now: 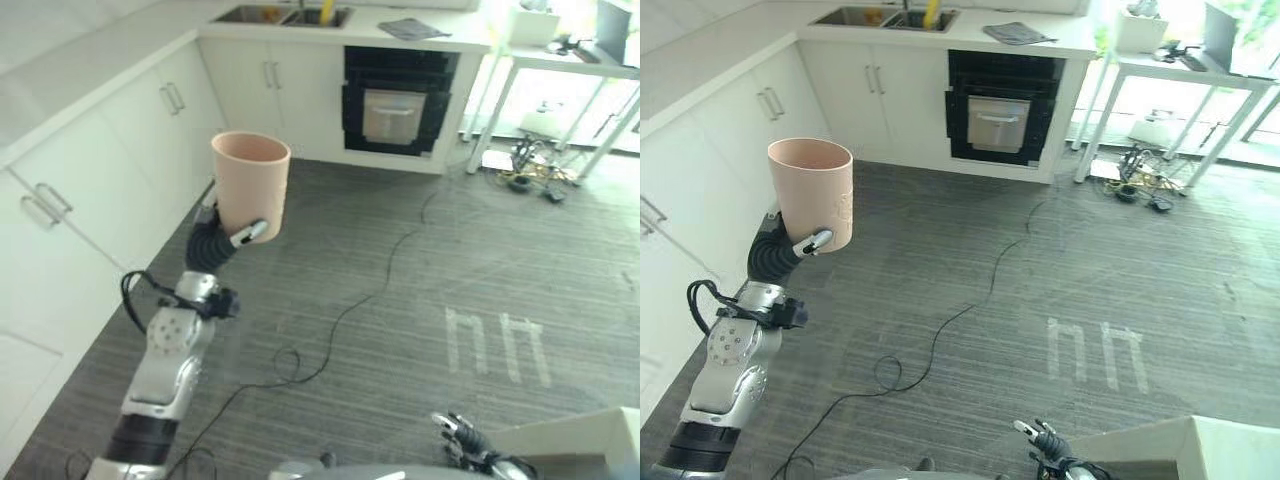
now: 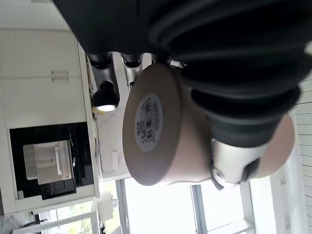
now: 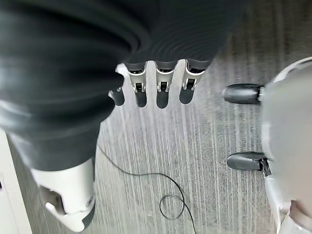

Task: Place the dishes in the dishwasher.

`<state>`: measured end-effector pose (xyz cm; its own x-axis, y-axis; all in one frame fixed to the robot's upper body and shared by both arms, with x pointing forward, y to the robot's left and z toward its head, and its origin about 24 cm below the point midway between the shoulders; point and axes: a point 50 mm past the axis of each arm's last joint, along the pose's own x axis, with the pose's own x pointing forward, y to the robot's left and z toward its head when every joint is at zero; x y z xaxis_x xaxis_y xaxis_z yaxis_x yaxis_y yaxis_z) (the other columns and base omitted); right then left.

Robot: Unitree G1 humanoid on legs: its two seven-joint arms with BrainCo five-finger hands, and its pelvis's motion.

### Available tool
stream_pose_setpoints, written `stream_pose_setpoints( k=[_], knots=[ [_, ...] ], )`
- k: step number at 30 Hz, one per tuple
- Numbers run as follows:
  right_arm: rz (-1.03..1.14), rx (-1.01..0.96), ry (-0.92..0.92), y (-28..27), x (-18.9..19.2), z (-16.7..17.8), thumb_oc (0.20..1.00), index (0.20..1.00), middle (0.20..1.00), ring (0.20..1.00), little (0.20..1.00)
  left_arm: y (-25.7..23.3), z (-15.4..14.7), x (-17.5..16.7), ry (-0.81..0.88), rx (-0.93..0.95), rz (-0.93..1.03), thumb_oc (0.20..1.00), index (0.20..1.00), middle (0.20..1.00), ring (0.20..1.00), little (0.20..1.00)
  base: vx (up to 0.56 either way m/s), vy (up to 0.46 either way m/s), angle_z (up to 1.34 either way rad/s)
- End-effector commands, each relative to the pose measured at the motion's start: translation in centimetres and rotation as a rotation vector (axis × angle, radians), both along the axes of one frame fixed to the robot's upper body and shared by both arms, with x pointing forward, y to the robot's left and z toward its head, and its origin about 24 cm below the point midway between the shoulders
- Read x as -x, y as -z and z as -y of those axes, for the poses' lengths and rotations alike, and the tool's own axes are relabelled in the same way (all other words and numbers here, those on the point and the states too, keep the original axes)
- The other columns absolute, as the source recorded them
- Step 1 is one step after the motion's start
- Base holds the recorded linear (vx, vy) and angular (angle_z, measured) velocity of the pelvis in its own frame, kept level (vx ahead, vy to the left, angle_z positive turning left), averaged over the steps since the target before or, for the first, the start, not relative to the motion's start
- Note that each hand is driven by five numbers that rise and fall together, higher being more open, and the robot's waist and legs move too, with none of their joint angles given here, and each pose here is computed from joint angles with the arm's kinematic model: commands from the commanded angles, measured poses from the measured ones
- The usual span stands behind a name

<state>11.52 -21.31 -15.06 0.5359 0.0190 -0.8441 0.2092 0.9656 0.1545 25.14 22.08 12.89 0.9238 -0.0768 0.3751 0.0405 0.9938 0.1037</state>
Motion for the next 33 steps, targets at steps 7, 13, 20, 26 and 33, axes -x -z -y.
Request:
stream_pose_setpoints(
  k=[7, 13, 20, 26, 33],
  knots=[
    [-0.045, 0.063, 0.157, 0.0, 1.6, 3.5, 1.0, 1.0, 1.0, 1.0, 1.0, -3.8, 1.4, -0.8, 0.045, -0.073, 0.238, 0.2, 0.2, 0.2, 0.2, 0.2, -0.09, 0.082, 0.77],
    [-0.075, 0.047, 0.076, 0.6, 2.8, 2.0, 1.0, 1.0, 1.0, 1.0, 1.0, -3.8, 1.3, -0.9, 0.059, -0.143, 0.201, 0.2, 0.2, 0.2, 0.2, 0.2, 0.09, 0.109, 0.06],
    [-0.066, 0.024, 0.066, 0.6, 2.3, 1.6, 1.0, 1.0, 1.0, 1.0, 1.0, -3.6, 2.5, -1.2, 0.133, -0.237, 0.184, 0.2, 0.2, 0.2, 0.2, 0.2, 0.04, -0.009, -0.15],
    [-0.099, 0.003, 0.074, 0.9, 2.8, 1.3, 1.0, 1.0, 1.0, 1.0, 1.0, -3.9, 3.6, -1.8, 0.2, -0.259, 0.181, 0.2, 0.2, 0.2, 0.2, 0.2, 0.04, -0.014, -0.14],
    [-0.086, -0.003, 0.086, 0.9, 2.9, 1.3, 1.0, 1.0, 1.0, 1.0, 1.0, -3.9, 4.1, -1.8, 0.231, -0.252, 0.178, 0.2, 0.2, 0.2, 0.2, 0.2, 0.01, -0.014, -0.01]
  ],
)
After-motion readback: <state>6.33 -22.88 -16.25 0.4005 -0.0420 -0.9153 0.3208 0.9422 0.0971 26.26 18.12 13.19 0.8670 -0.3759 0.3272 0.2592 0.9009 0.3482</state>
